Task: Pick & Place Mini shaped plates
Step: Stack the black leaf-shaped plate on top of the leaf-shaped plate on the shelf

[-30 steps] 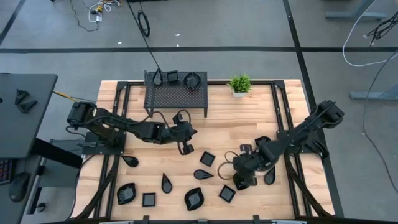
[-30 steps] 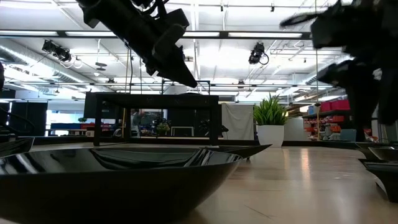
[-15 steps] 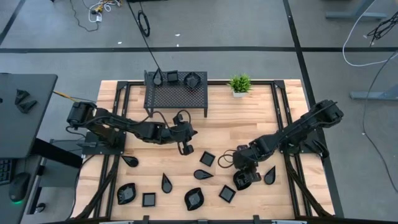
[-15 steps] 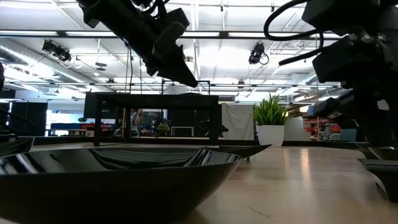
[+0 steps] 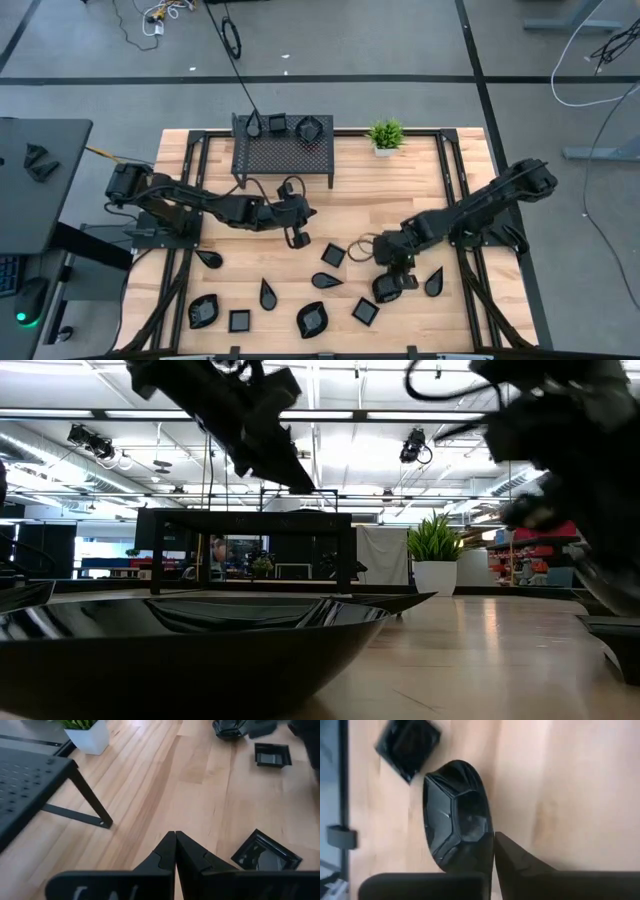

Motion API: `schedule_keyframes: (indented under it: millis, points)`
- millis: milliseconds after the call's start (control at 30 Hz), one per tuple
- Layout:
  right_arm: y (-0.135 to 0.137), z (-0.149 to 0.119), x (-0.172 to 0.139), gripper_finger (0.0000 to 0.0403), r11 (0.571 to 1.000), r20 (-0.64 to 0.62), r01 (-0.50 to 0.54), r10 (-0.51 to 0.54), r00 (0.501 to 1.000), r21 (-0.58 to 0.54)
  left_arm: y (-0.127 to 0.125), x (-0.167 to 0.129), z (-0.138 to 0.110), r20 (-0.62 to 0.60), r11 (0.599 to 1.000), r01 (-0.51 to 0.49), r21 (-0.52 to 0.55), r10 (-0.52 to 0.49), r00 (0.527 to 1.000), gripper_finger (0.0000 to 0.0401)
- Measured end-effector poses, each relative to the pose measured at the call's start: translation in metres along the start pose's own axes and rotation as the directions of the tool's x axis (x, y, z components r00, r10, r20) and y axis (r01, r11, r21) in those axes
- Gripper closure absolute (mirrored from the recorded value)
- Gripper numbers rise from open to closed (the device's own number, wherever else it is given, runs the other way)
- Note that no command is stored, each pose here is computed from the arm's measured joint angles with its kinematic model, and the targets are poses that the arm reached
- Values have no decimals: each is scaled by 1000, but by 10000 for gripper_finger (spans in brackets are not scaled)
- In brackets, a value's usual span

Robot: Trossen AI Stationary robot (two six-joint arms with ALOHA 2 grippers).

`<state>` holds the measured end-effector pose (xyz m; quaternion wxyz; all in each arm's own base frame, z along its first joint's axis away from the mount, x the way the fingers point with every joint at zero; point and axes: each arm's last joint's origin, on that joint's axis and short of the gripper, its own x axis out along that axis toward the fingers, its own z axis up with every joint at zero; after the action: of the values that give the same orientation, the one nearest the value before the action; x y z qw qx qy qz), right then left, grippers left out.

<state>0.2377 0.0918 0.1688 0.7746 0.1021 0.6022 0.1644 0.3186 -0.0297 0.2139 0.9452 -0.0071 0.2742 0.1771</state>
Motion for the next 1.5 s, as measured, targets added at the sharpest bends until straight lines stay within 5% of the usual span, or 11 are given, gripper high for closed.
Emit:
schedule_keyframes:
  millis: [233, 433, 533, 667, 900, 1133, 1267, 1500]
  points:
    - [-9, 43, -81, 399, 980, 105, 184, -176, 979, -79, 24, -39, 15, -10, 1000, -29, -9, 29, 1000, 393]
    - [-46, 78, -155, 398, 892, 272, 447, -416, 868, -63, 39, -59, 18, -14, 994, -106, -33, 105, 994, 393]
    - [-67, 84, -178, 398, 871, 340, 488, -444, 829, -54, 37, -62, 18, -18, 996, -86, -26, 86, 996, 393]
    - [-92, 81, -189, 399, 896, 373, 436, -379, 847, -80, 26, -66, 16, -21, 999, -22, 23, 22, 1000, 393]
    - [-109, 68, -153, 399, 979, 321, 171, -128, 938, -107, 12, -71, 26, 84, 990, 81, 118, -91, 992, 394]
    - [-97, 47, -95, 399, 998, 211, -31, 43, 976, -61, -2, -52, 29, 143, 930, 153, 335, -211, 967, 365]
    - [-89, 33, -70, 399, 997, 141, -82, 79, 987, 15, -11, -33, 25, 142, 897, 226, 379, -297, 944, 315]
    - [-78, 20, -45, 399, 999, 62, -41, 40, 997, 14, -17, -21, 20, 141, 904, 238, 354, -303, 942, 256]
